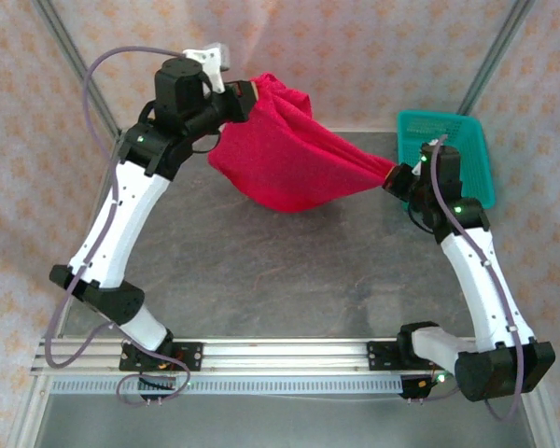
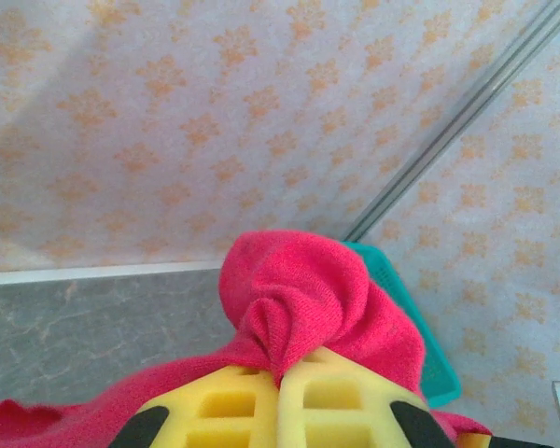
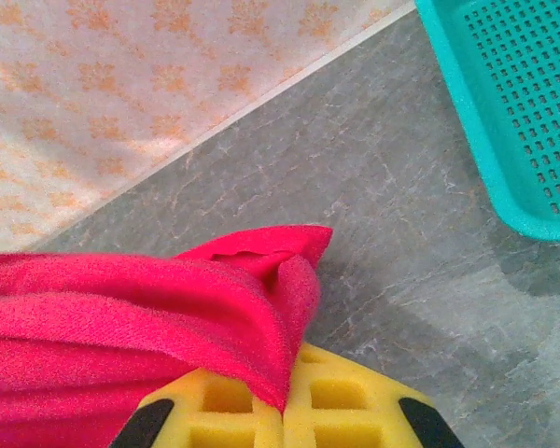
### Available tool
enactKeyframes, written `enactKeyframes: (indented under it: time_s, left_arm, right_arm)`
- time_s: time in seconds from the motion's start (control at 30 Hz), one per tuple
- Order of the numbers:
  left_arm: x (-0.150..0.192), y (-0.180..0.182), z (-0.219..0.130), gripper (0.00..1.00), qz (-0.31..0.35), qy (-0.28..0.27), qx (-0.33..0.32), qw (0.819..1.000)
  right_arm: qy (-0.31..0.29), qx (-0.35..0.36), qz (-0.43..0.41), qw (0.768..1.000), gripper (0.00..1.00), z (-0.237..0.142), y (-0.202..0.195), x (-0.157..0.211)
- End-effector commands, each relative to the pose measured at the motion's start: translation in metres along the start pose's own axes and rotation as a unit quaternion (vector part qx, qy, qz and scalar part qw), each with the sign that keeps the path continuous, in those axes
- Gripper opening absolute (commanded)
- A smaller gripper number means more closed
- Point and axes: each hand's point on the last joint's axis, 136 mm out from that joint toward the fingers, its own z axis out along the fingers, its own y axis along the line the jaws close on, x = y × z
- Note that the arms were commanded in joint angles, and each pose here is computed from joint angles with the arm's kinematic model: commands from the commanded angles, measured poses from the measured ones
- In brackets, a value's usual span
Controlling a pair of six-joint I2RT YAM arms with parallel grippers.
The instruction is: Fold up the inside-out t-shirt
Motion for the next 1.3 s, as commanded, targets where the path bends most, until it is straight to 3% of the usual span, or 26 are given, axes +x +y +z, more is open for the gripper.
enactKeyframes:
  time_s: [0.0,0.17,0.23,0.4,0.43,0.47,0.53,0.63,0.93,1.27]
  left_arm:
    - [0.044,0.045,0.014,0.0,-0.012,0.046,-0.068,0.997]
    - [0.155,0.109,0.026,0.0,-0.081,0.117,-0.128,0.981]
    - [0.201,0.132,0.022,0.0,-0.111,0.129,-0.147,0.974]
    - [0.278,0.161,-0.003,0.0,-0.093,0.162,-0.203,0.961]
    - [0.284,0.163,-0.008,0.0,-0.077,0.169,-0.218,0.958]
    - [0.288,0.166,-0.013,0.07,-0.061,0.176,-0.233,0.954]
    - [0.286,0.17,-0.023,0.37,-0.031,0.18,-0.262,0.948]
    - [0.272,0.17,-0.035,0.55,0.005,0.173,-0.287,0.942]
    - [0.267,0.148,-0.025,0.57,-0.004,0.186,-0.243,0.952]
    - [0.303,0.164,-0.038,0.53,-0.049,0.212,-0.259,0.941]
  right_arm:
    - [0.046,0.045,0.004,0.998,0.0,0.014,-0.032,0.034]
    - [0.154,0.059,0.075,0.984,0.0,0.046,-0.081,0.138]
    - [0.173,0.064,0.084,0.979,0.02,0.049,-0.093,0.162]
    - [0.162,0.088,0.049,0.982,0.41,0.036,-0.09,0.149]
    - [0.153,0.087,0.037,0.984,0.45,0.034,-0.084,0.141]
    - [0.145,0.083,0.025,0.986,0.47,0.032,-0.075,0.134]
    - [0.137,0.07,0.002,0.988,0.48,0.034,-0.055,0.127]
    - [0.148,0.038,-0.027,0.988,0.48,0.048,-0.019,0.132]
    - [0.212,0.023,-0.108,0.971,0.48,0.132,0.055,0.18]
    - [0.275,0.041,-0.124,0.952,0.48,0.183,0.06,0.233]
